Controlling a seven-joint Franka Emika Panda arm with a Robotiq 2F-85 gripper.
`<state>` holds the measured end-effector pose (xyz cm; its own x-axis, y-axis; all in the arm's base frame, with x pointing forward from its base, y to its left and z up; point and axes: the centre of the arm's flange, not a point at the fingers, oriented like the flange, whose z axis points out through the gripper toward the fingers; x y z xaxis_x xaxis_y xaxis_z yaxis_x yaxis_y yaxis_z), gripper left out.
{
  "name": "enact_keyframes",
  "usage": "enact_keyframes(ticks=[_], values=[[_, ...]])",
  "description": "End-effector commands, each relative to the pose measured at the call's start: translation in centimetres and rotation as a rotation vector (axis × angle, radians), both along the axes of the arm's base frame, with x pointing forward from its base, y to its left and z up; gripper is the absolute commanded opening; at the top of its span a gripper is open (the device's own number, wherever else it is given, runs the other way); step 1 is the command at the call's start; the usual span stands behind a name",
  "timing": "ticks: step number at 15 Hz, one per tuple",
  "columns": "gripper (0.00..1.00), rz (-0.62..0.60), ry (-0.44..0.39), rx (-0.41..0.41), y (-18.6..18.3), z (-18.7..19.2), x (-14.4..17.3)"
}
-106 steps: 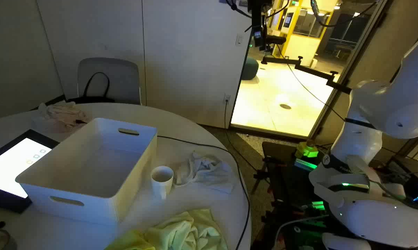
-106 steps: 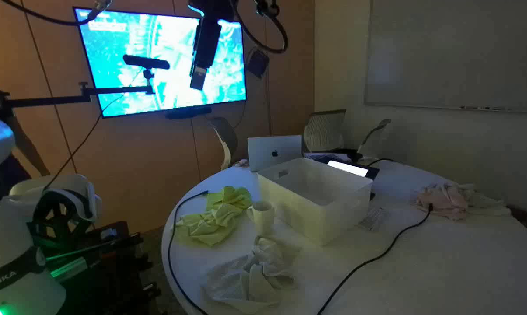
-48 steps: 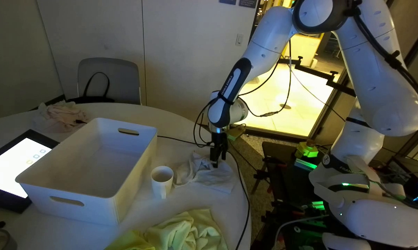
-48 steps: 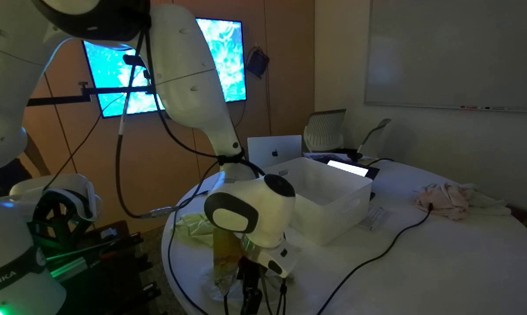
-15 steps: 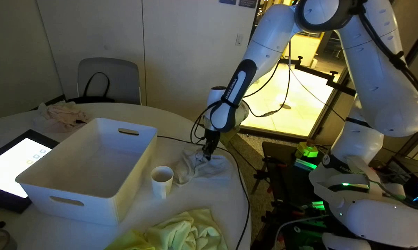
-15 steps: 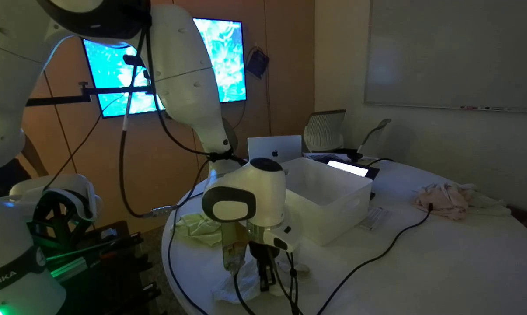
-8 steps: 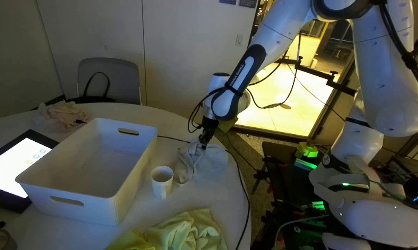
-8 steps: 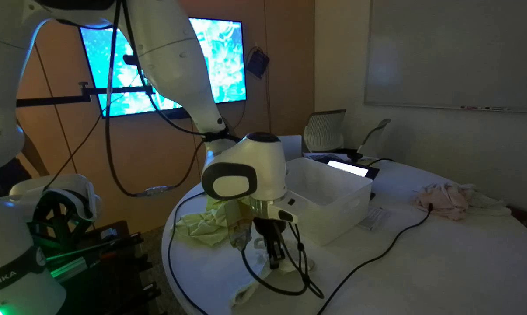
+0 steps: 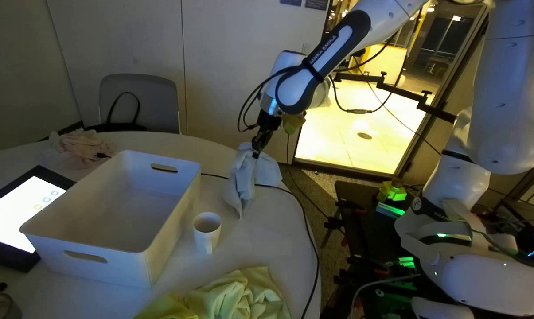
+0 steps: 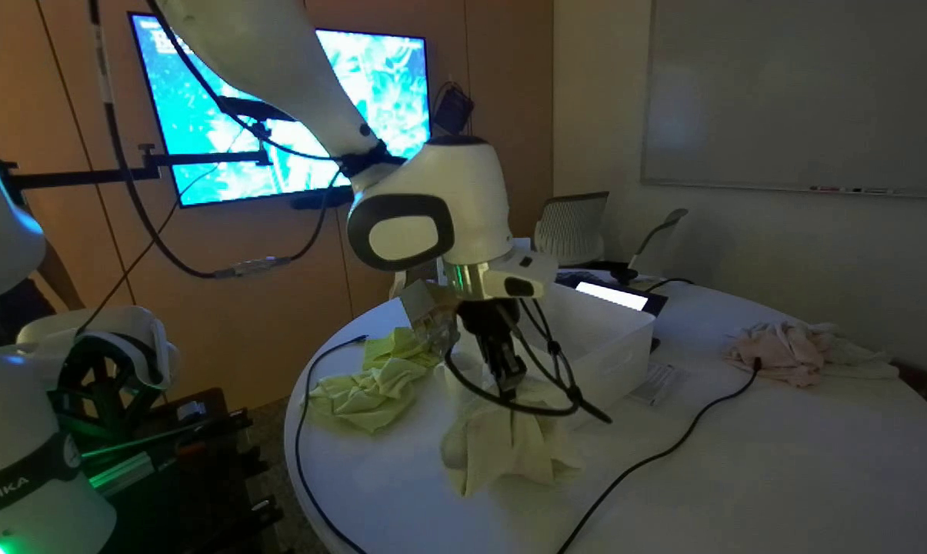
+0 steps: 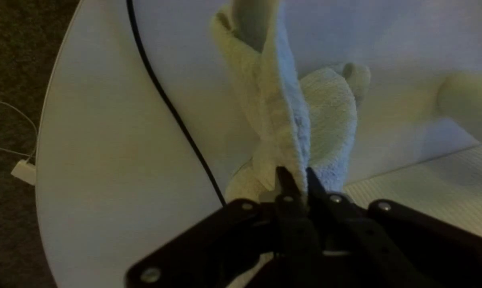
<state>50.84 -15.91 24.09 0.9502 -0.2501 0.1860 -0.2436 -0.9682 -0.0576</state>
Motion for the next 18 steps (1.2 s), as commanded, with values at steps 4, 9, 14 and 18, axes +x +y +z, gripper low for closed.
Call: enact_keyframes(ticks=[4, 9, 14, 18], values=[[0.02, 0.117, -0.057, -0.020, 1.5, 10.0, -0.9], [0.02, 0.221, 0.049, 0.010, 3.4, 15.2, -1.1], [0.02, 0.307, 0.367, 0.071, 5.8, 18.6, -1.7], [0.02, 0.372, 0.589, 0.107, 7.6, 20.2, -1.8]])
